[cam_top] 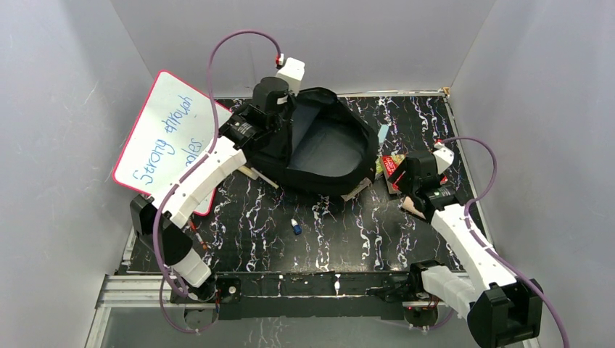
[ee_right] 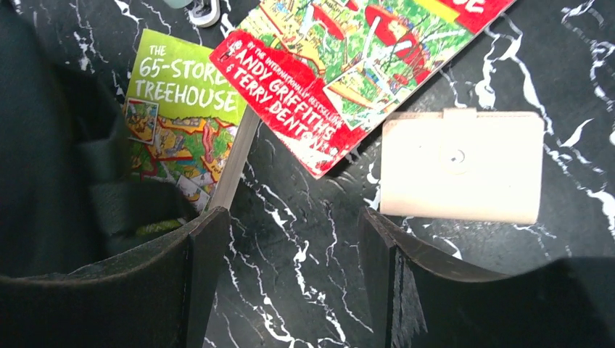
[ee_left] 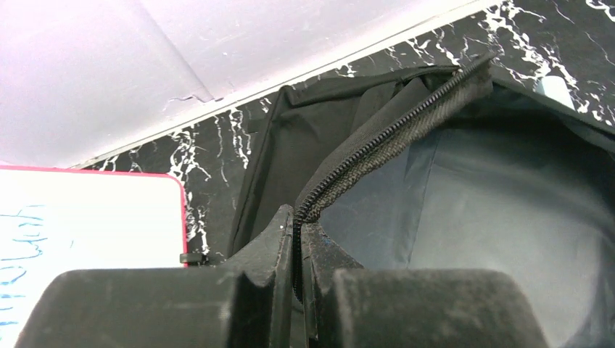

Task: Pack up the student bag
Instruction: Pick up the book from the center of the board.

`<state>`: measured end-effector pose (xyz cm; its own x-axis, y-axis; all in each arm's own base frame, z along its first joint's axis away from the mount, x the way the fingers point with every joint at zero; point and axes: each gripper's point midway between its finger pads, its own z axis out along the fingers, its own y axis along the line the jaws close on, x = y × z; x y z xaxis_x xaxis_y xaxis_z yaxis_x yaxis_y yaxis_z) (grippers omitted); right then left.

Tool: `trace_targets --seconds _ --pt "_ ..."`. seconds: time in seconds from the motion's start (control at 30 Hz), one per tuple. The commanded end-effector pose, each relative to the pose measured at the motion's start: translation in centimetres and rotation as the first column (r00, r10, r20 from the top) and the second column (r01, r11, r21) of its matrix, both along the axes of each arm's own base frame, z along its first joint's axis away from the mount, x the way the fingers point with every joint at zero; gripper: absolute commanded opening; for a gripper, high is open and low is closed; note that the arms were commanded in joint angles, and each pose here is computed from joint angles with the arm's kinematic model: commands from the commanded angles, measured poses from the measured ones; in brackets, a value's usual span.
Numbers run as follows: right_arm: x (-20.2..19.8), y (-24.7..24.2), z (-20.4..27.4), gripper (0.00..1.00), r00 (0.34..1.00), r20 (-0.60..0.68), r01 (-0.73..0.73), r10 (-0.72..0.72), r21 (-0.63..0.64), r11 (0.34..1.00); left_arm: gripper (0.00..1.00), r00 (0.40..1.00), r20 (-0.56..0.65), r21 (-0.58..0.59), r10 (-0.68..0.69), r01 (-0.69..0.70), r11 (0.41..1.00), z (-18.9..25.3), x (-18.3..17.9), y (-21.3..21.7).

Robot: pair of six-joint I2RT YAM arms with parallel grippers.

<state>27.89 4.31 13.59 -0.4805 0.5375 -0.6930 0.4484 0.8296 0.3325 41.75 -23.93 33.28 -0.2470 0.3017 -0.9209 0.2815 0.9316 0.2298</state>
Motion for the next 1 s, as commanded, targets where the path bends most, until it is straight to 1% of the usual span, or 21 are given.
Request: trace_targets --seconds 0.0,0.17,0.27,0.43,0.57,0.73,0.83,0.97 --pt "1.1 -1.1 1.9 0.74 1.0 0.002 -0.017 0.017 -0.112 0.994 0.0 0.987 0.135 -0.087 0.085 -0.074 0.993 5.5 -0.5 2.8" --pt "1.3 0.6 1.2 0.74 0.996 -0.013 -0.093 0.093 -0.056 0.994 0.0 0.987 0.145 -0.091 0.066 -0.053 0.994 6.4 0.1 2.6" --pt "1.4 0.8 0.4 0.74 0.994 -0.021 -0.113 0.112 -0.061 0.992 0.0 0.986 0.154 -0.077 0.07 -0.059 0.995 7.1 0.8 2.6" --pt "2.4 0.3 -0.2 0.74 0.981 -0.1 -0.183 0.168 -0.165 0.969 0.0 0.977 0.186 -0.057 0.101 -0.092 0.994 8.1 1.3 3.5" --pt "3.9 -0.1 -0.3 0.74 0.971 -0.143 -0.223 0.193 -0.239 0.945 0.0 0.976 0.178 -0.05 0.124 -0.117 0.992 7.3 1.0 4.5" --pt "5.7 0.1 -0.8 0.75 0.957 -0.196 -0.265 0.215 -0.279 0.923 0.0 0.971 0.165 -0.035 0.172 -0.168 0.985 5.5 -0.1 6.3" --pt "6.9 0.3 -0.9 0.78 0.943 -0.223 -0.306 0.245 -0.303 0.902 0.0 0.97 0.161 -0.043 0.18 -0.175 0.984 5.1 -0.6 7.1" --pt "7.6 1.0 -2.1 0.8 0.895 -0.309 -0.418 0.323 -0.321 0.85 0.0 0.97 0.155 -0.043 0.187 -0.182 0.982 4.3 -0.8 7.5"
